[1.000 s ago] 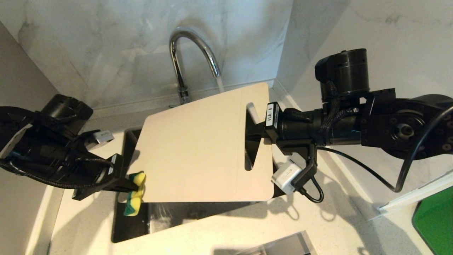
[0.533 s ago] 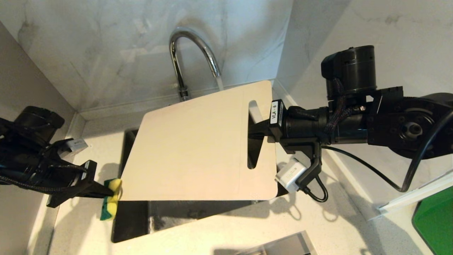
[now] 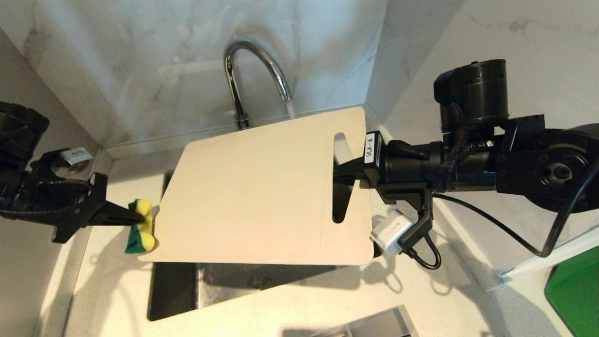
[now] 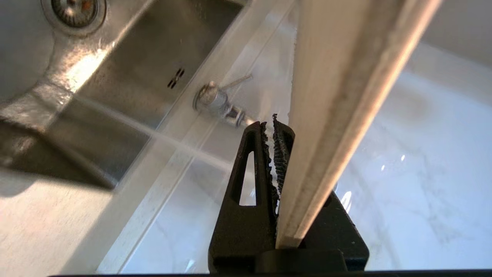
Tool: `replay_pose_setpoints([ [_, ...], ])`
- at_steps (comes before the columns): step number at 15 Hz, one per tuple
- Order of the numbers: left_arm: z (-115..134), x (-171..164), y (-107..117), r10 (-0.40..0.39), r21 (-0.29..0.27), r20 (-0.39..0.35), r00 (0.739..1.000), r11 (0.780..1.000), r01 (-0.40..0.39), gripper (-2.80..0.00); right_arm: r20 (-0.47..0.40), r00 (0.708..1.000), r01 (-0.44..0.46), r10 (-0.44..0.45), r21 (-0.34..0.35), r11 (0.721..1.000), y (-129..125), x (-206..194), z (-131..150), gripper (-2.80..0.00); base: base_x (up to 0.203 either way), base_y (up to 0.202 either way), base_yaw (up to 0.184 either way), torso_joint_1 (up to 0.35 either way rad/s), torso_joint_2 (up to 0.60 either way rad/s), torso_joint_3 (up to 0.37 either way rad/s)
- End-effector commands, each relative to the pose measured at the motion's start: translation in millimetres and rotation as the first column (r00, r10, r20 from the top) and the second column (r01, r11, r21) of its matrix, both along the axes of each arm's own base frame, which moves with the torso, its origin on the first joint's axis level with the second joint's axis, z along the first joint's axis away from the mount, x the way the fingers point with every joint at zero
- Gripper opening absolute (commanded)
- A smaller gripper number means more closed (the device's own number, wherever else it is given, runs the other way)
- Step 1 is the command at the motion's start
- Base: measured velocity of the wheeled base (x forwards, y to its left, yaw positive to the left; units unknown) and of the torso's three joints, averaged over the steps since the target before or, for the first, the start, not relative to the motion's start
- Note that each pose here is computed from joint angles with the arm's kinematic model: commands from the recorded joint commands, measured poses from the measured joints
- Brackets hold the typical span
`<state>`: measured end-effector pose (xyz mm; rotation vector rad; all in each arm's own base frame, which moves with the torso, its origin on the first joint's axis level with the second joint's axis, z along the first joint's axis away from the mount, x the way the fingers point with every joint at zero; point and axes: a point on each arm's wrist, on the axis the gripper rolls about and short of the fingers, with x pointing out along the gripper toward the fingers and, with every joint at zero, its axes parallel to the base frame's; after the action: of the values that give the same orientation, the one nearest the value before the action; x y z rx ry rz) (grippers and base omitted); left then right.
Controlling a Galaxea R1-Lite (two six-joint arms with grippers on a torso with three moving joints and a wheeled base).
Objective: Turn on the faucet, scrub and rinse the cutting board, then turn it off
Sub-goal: Scrub the cutting board underwater
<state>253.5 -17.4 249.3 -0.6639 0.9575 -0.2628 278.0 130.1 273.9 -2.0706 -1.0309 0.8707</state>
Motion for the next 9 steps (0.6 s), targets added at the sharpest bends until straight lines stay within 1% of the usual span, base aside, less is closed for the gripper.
replay_pose_setpoints([
  [1, 25, -8, 7, 0.019, -0.019, 0.090, 0.996, 1.000, -0.018, -2.80, 0.022, 1.000, 0.012, -0.012, 0.004, 1.000, -7, -3, 5, -2.80, 0.000, 0.000, 0.000, 0.000, 0.00, 0.000],
  [5, 47, -25, 13, 0.049, -0.019, 0.175, 0.983, 0.999, -0.047, -2.80, 0.036, 0.999, 0.012, -0.013, 0.021, 1.000, -13, -12, 14, -2.80, 0.000, 0.000, 0.000, 0.000, 0.00, 0.000],
  [9, 54, -30, 14, 0.057, -0.025, 0.199, 0.978, 0.998, -0.053, -2.80, 0.038, 0.999, 0.003, -0.005, 0.047, 0.999, -16, -21, 21, -2.80, 0.000, 0.000, 0.000, 0.000, 0.00, 0.000],
])
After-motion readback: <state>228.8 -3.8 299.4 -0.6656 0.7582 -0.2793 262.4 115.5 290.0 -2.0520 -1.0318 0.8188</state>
